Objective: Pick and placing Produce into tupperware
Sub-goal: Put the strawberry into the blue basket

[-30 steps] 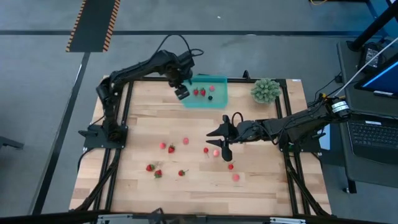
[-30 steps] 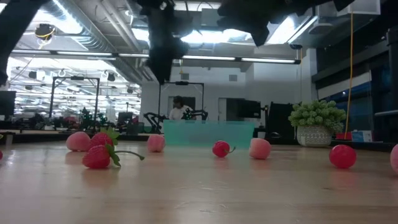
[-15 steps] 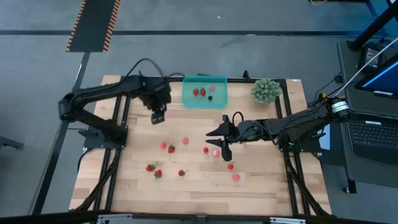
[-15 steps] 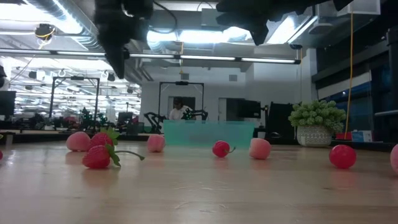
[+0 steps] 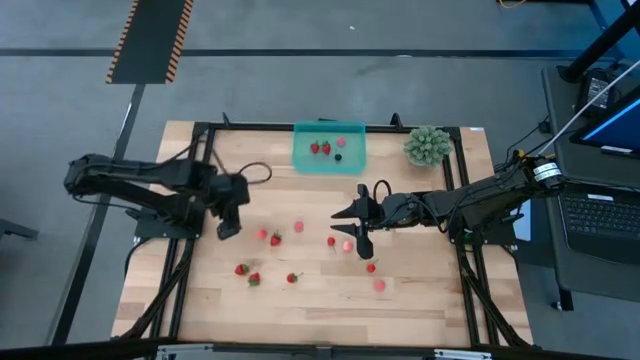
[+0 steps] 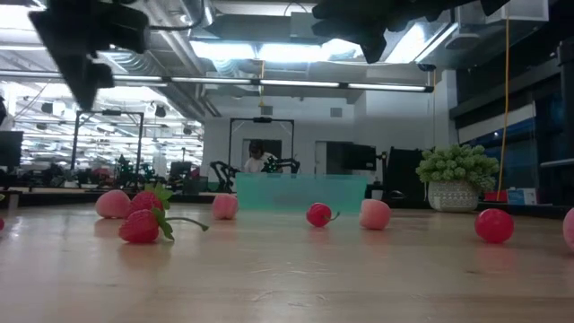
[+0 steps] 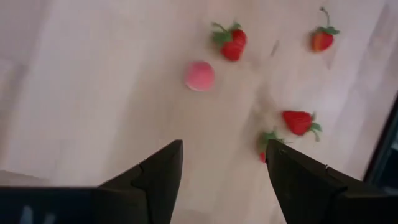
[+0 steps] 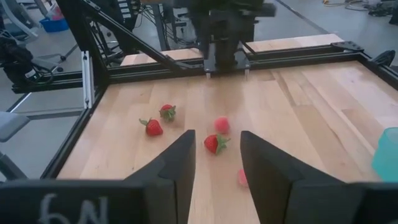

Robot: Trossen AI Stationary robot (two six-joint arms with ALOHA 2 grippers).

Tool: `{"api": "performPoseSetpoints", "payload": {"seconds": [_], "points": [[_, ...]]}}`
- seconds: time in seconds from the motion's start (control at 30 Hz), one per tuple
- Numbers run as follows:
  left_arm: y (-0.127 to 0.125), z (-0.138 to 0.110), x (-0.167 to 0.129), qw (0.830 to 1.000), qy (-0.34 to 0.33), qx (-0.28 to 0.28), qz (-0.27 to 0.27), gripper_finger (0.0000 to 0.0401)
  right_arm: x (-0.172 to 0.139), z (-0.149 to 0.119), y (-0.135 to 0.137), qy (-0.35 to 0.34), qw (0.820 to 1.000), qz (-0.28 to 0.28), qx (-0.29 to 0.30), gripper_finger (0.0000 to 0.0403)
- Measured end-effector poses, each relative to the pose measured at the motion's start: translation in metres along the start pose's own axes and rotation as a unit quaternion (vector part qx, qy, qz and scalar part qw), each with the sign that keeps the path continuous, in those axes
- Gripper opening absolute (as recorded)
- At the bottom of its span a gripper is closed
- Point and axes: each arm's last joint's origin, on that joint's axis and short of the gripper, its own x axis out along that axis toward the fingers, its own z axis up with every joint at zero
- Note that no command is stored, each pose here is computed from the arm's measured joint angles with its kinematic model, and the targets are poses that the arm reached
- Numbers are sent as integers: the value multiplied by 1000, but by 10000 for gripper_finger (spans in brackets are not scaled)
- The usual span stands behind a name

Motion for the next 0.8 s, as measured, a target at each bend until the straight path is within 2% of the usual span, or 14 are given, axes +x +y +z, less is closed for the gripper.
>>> {"api": "performPoseSetpoints", "payload": {"seconds": [0.07, 0.3, 0.43, 0.63, 0.8], "points": [[-5, -8, 6, 1000, -1, -3, -12, 220, 0, 0, 0, 0, 1000, 0, 0, 129], [-20, -22, 35, 995, 10, 89, -48, 220, 0, 0, 0, 0, 1000, 0, 1, 129], [-23, -28, 47, 997, 41, 64, -30, 220, 0, 0, 0, 0, 1000, 0, 0, 129], [-35, -37, 55, 994, 72, 76, -27, 221, 0, 0, 0, 1, 1000, 0, 1, 129], [-44, -43, 63, 994, 87, 65, -17, 247, 0, 0, 0, 1, 1000, 0, 0, 129]]}}
